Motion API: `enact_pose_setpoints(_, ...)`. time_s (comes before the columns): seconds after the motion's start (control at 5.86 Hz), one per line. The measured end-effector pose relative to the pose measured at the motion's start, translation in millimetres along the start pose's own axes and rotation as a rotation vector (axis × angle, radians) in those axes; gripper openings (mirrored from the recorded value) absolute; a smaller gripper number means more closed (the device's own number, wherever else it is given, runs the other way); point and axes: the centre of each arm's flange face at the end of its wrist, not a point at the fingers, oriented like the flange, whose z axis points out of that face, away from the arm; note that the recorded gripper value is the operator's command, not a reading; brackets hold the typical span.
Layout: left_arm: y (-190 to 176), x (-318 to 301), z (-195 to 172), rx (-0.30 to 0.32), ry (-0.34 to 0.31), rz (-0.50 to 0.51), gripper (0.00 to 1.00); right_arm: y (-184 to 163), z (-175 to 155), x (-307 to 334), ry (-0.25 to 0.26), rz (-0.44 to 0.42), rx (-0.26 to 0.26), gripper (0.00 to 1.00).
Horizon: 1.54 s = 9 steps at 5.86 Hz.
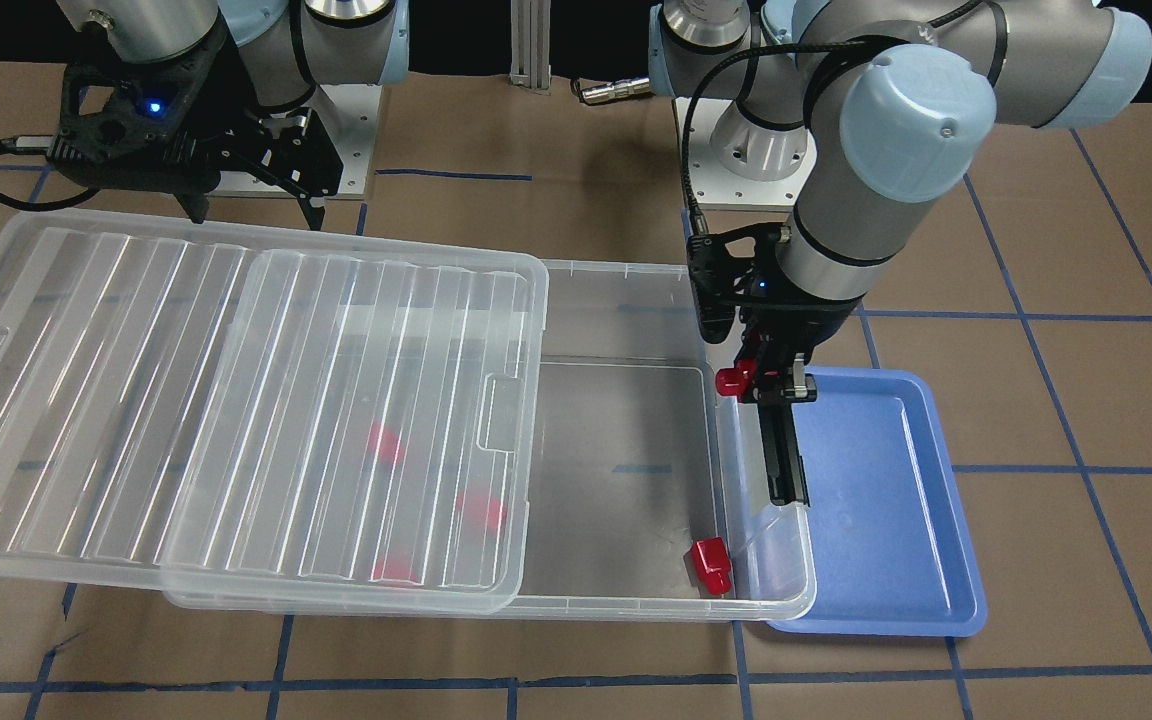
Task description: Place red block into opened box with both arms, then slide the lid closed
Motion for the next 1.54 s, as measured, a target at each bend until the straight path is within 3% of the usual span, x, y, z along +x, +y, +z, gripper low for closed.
enact_pose_setpoints(0.34, -31.9, 4.9, 46.3, 0.002, -0.003, 0.016, 0.0, -3.4, 1.5, 3.7, 0.0, 0.005, 0.002, 1.0)
enact_pose_setpoints(1.02, -36.5, 25.2, 182.0, 0.034, -0.003, 0.026, 0.03, -4.5, 1.4, 4.7, 0.003, 0.008, 0.009, 1.0)
enact_pose_setpoints(1.2, -36.4, 26.7, 196.3, 0.04, -0.003, 0.029, 0.54, -4.4, 1.2, 4.7, 0.003, 0.009, 0.009, 1.0)
enact_pose_setpoints(1.37, -36.1, 27.4, 202.5, 0.041, -0.002, 0.03, 0.88, -4.4, 1.5, 5.2, 0.008, 0.009, 0.009, 1.0)
enact_pose_setpoints(1.54, -35.9, 27.7, 205.0, 0.039, 0.001, 0.029, 0.89, -4.5, 1.8, 5.8, 0.014, 0.009, 0.009, 1.0)
